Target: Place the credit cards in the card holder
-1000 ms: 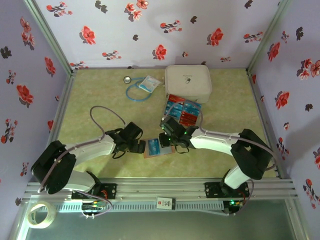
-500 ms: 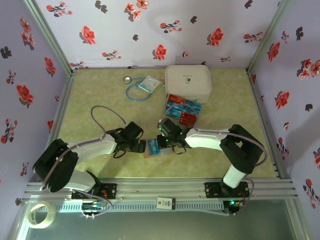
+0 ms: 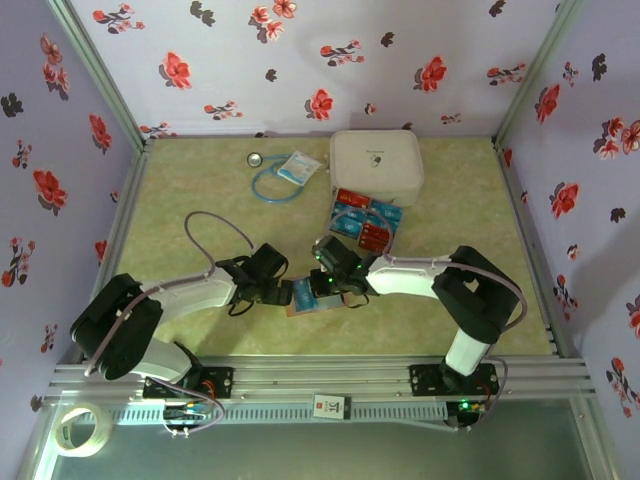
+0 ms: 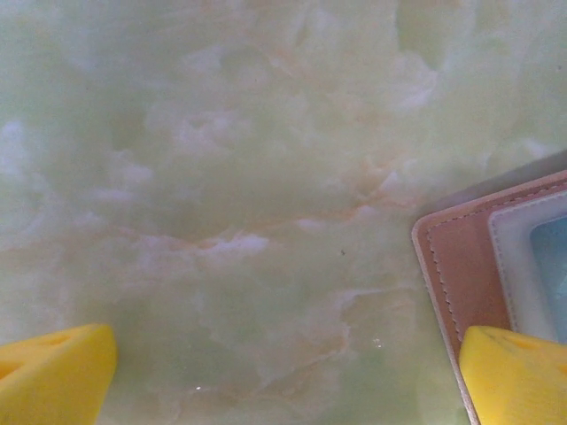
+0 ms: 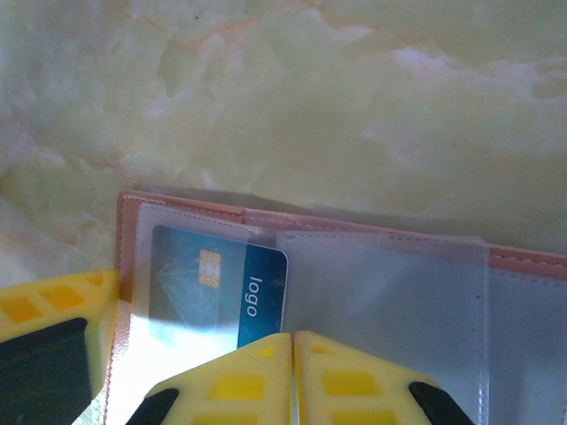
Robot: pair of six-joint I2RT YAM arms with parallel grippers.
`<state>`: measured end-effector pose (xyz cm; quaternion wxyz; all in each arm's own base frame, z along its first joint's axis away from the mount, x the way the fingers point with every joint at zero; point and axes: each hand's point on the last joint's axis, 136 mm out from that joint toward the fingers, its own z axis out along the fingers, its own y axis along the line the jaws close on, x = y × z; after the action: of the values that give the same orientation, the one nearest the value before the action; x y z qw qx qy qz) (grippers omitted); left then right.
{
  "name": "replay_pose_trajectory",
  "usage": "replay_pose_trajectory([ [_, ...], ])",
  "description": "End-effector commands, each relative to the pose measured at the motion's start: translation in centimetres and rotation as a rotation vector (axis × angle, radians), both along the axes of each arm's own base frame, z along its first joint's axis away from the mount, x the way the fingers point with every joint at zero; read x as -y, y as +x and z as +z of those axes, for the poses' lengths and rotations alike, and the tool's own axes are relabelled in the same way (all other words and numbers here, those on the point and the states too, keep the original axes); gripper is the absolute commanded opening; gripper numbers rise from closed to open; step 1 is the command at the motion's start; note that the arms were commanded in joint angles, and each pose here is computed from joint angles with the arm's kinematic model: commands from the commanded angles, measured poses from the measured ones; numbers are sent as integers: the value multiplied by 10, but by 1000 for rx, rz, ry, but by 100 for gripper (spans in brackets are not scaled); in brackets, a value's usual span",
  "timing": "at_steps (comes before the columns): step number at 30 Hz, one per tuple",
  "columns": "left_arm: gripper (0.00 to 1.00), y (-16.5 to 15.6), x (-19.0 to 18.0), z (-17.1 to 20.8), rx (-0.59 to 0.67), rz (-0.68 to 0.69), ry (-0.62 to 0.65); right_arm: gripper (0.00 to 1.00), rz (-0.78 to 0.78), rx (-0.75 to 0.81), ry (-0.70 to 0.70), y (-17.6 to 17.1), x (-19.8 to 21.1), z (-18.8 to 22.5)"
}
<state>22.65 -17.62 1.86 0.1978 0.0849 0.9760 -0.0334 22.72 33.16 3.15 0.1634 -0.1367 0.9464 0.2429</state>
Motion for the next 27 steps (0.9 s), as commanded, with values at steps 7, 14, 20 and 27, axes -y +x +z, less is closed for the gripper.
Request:
replay_pose_trajectory([
  [7,100,-1,-2,-7,-14,-10,6,8,15,-22,38,-1,-20,3],
  [14,100,2,-4,3,2,-4,-6,8,19,-34,49,-7,-25,1],
  [20,100,7,-11,21,27,22,-42,10,7,-9,51,-7,-19,12],
  [27,100,0,-17,28,22,38,-69,13,-8,18,63,-8,-9,27],
])
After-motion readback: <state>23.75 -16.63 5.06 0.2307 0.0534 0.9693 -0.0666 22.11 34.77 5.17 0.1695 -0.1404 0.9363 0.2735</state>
